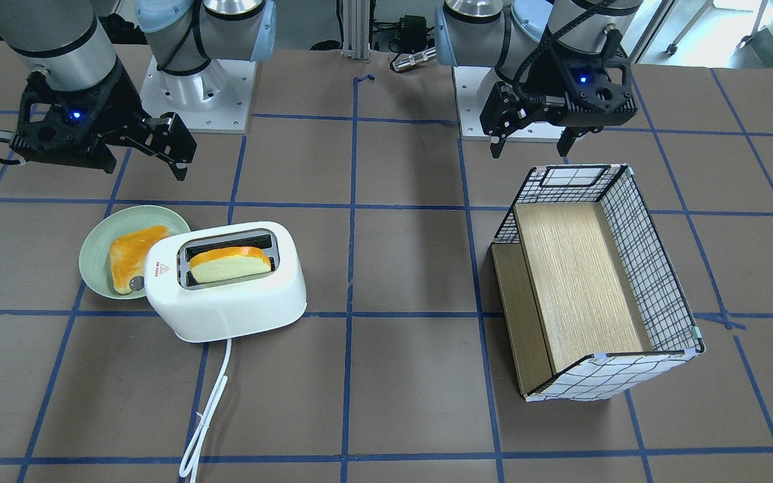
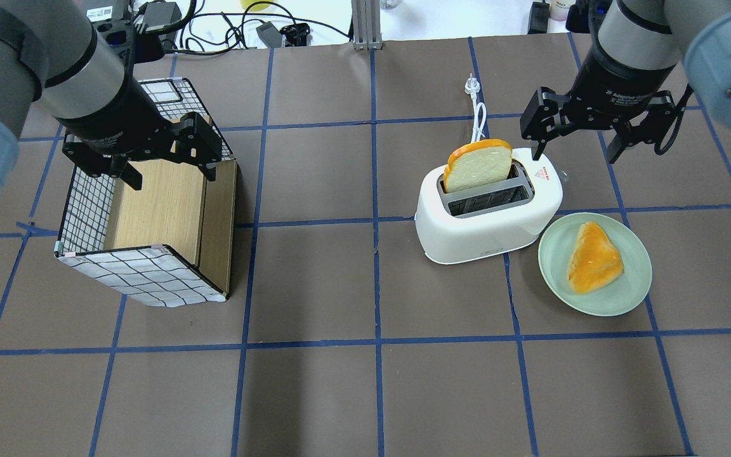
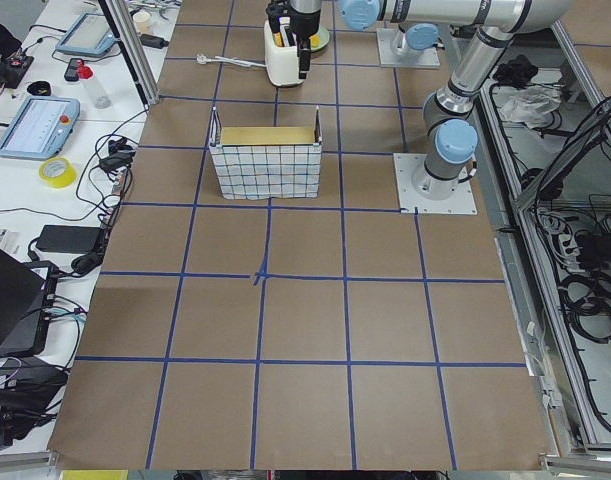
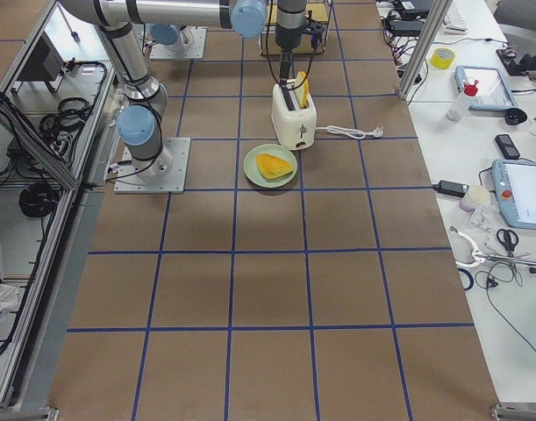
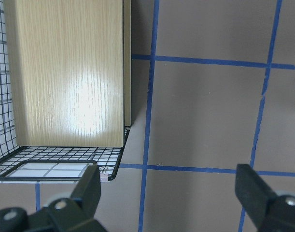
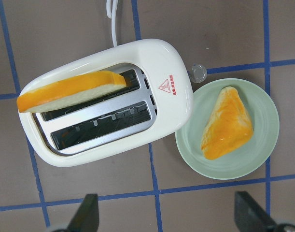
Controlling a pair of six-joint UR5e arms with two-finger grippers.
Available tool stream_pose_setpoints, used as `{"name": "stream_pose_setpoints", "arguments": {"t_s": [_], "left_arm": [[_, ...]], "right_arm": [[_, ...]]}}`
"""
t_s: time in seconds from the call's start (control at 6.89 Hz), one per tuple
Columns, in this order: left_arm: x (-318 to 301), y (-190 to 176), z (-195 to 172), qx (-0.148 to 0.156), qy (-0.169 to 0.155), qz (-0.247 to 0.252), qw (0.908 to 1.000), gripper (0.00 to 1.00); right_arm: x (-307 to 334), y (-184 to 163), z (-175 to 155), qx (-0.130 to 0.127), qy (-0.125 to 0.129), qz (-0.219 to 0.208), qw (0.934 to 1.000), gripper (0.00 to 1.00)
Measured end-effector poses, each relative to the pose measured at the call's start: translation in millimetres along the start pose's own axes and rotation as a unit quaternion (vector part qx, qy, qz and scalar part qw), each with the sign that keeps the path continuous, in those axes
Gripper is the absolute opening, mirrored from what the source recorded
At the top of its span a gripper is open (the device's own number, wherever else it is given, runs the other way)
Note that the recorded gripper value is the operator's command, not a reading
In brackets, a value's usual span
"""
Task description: Press toaster with right arm
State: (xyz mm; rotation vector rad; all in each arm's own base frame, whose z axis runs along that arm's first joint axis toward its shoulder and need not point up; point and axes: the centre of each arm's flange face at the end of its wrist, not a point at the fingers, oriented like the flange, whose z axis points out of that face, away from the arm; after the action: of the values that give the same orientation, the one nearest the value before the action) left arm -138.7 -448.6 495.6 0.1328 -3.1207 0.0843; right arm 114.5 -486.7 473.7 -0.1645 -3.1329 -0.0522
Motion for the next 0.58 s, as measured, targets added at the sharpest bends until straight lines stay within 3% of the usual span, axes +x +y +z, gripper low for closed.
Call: {"name": "stream_pose_setpoints", "arguments": {"t_s": [0.58], "left_arm": [[0.1,0.1,0.2,0.0,0.0,0.0,1.0,1.0]], "right_arm": [[-0.8,0.6,-1.2,0.001,-0.002,-0.001,1.0,1.0]]}}
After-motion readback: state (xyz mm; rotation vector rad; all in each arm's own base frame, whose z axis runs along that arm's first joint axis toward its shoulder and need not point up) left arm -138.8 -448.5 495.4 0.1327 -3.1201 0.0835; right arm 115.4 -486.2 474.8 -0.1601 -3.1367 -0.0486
